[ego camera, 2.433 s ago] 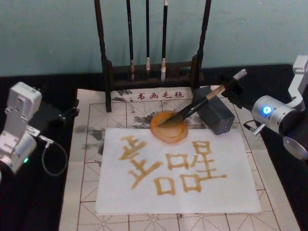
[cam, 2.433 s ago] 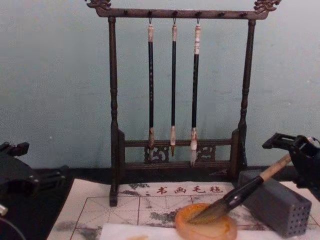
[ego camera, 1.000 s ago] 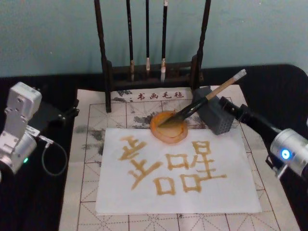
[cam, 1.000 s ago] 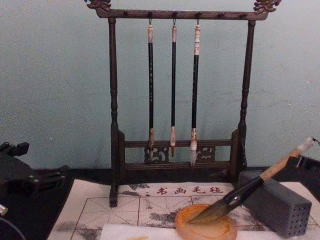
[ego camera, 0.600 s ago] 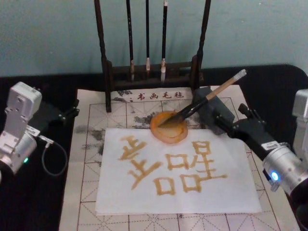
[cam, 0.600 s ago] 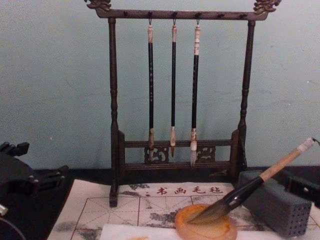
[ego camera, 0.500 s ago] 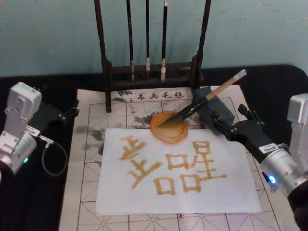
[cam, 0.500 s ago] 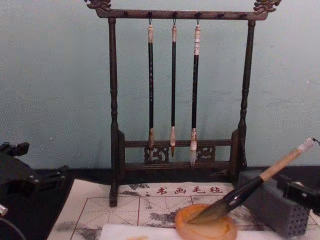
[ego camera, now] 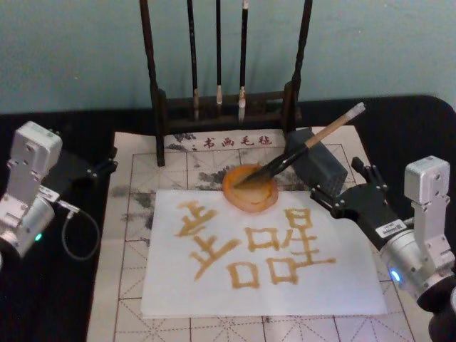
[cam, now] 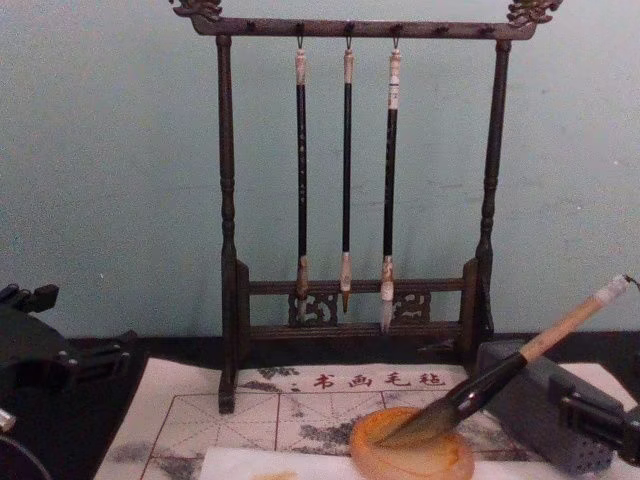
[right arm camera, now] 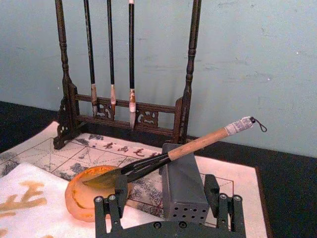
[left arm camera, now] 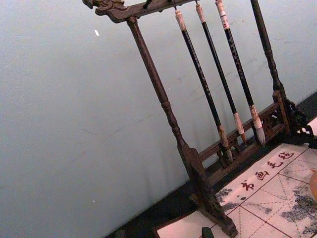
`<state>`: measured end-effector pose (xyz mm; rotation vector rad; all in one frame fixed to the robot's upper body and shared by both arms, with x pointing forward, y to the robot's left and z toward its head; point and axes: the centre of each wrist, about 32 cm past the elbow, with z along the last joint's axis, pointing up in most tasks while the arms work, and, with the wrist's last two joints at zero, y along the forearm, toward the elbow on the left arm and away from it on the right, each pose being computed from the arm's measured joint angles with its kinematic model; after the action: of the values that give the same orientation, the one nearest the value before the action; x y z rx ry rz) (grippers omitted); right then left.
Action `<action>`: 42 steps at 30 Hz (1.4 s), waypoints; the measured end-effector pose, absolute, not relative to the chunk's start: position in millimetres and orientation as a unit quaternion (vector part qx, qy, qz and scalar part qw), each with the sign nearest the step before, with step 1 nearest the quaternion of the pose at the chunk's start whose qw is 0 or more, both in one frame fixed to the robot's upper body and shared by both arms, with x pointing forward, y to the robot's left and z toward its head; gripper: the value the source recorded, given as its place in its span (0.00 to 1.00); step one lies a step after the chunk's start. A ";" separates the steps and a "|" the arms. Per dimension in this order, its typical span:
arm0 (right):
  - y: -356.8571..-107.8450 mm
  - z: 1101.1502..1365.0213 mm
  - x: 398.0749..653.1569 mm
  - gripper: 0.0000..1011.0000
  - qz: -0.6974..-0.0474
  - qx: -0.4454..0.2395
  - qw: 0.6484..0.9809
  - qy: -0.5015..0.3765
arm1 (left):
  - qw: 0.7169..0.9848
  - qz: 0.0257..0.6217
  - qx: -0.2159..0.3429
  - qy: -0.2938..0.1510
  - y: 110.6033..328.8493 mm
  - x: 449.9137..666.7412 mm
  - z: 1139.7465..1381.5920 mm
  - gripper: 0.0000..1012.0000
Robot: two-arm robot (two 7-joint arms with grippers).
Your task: Pick up the brush from the inkstone, write on the paper, then place the brush back to its original position.
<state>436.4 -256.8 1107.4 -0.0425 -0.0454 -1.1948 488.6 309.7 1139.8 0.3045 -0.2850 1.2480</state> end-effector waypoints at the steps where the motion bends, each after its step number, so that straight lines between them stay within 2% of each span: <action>1: -256.9 1107.5 436.4 0.99 -0.563 -0.020 0.826 -0.021 | 0.791 0.580 0.141 -0.132 309.7 488.6 1139.8 0.99; 42: -257.7 1109.7 436.7 0.99 -0.562 -0.016 0.827 -0.012 | 0.791 0.580 0.141 -0.132 309.7 488.6 1139.8 0.99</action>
<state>436.7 -257.7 1109.7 -0.0348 -0.0252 -1.1943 488.6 309.7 1139.8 0.3045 -0.2850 1.2479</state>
